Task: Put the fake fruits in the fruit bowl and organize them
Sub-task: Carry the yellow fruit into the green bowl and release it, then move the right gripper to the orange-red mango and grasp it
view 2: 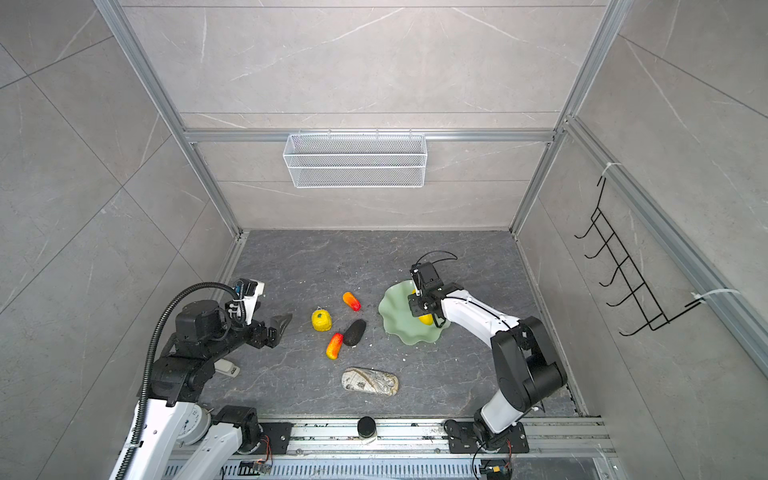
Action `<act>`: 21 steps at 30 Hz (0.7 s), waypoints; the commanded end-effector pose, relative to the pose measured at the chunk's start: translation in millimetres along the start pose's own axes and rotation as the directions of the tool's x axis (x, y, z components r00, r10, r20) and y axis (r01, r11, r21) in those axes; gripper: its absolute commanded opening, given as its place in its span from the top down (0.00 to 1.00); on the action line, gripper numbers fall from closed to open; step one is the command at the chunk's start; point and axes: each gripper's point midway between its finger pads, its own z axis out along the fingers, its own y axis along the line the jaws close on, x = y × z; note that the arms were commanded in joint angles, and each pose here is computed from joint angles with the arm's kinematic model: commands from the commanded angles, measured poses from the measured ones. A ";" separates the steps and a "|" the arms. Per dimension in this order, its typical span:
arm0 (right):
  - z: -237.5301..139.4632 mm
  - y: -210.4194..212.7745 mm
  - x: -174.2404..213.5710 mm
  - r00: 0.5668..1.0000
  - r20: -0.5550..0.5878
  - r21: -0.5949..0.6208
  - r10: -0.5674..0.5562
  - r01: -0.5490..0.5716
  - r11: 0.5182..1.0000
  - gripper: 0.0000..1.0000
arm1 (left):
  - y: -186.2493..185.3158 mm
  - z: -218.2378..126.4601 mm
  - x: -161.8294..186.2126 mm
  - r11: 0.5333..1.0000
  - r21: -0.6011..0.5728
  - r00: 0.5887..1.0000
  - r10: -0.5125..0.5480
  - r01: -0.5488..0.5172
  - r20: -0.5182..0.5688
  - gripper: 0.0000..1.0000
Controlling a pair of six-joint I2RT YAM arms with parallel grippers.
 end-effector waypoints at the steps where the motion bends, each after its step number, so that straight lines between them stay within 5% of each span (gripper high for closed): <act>1: 13.5 -5.4 7.8 0.999 -0.014 0.033 0.031 -0.030 0.999 0.83 | -1.6 -3.1 -15.0 1.000 0.012 0.999 0.000 -0.001 0.054 0.00; 5: 16.4 -5.8 8.8 0.999 -0.022 0.038 0.031 -0.030 0.999 0.78 | -1.4 -1.9 -14.1 1.000 0.012 0.999 -0.002 0.001 0.049 0.00; 12: 1.6 -6.1 2.1 1.000 0.001 0.030 0.013 -0.013 0.999 0.24 | 0.2 -2.0 -13.6 1.000 0.003 0.999 -0.001 0.001 0.047 0.00; 16: -28.7 3.3 -18.8 0.997 0.073 -0.024 -0.023 0.025 0.999 0.02 | 1.0 -1.4 -13.3 1.000 0.001 0.999 -0.001 0.001 0.045 0.00; 21: -78.8 55.0 -57.8 0.964 0.213 -0.113 -0.156 0.183 0.977 0.00 | 1.8 -1.1 -13.2 1.000 -0.003 0.999 -0.003 0.003 0.043 0.00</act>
